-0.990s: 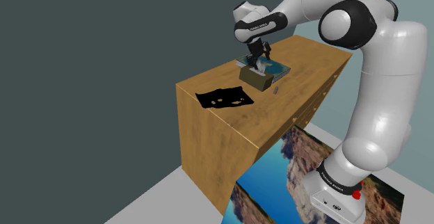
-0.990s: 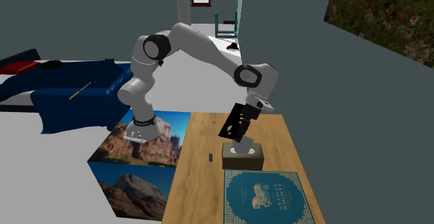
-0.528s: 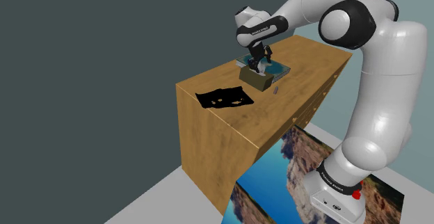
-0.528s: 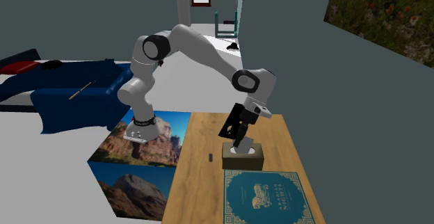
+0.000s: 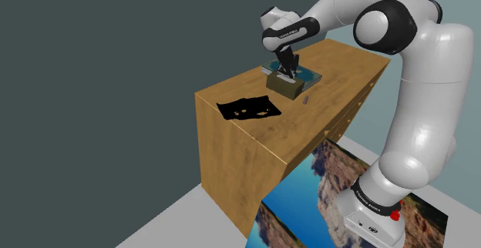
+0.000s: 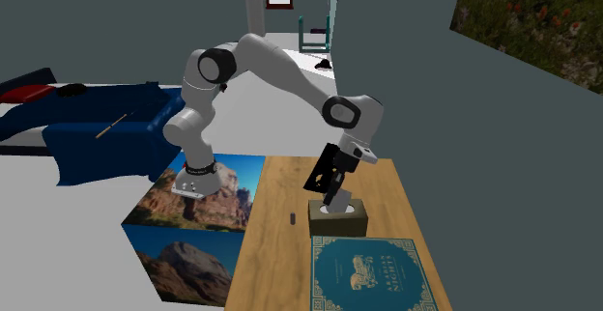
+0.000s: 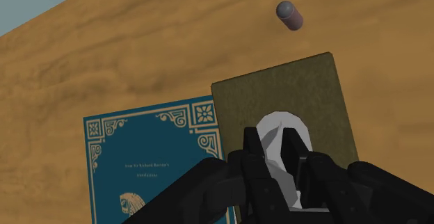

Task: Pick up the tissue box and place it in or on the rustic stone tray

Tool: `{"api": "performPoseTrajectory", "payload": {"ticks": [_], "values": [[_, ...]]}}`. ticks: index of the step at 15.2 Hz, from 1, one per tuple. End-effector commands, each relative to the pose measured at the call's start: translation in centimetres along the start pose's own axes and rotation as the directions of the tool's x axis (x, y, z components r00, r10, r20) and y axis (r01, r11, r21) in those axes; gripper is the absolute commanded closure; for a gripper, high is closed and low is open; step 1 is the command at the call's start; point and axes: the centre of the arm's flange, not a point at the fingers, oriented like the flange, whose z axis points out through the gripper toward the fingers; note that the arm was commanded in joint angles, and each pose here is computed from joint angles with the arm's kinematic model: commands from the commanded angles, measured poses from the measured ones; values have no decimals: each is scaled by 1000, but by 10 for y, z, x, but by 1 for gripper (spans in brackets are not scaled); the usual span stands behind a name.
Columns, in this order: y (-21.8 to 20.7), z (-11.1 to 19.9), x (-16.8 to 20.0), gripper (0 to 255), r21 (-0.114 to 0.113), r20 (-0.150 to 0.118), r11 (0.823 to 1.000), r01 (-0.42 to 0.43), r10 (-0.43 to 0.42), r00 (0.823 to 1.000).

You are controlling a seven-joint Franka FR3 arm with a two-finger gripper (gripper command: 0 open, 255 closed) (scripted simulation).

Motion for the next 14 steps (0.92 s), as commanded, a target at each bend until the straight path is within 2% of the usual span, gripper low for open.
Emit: {"api": "performPoseTrajectory", "payload": {"ticks": [1, 6, 14], "values": [[-2, 1, 0, 255, 1, 1, 1000, 2, -2, 1000], [-2, 1, 0, 255, 1, 1, 1000, 2, -2, 1000], [18, -34, -11, 255, 1, 1, 1000, 2, -2, 1000]]}}
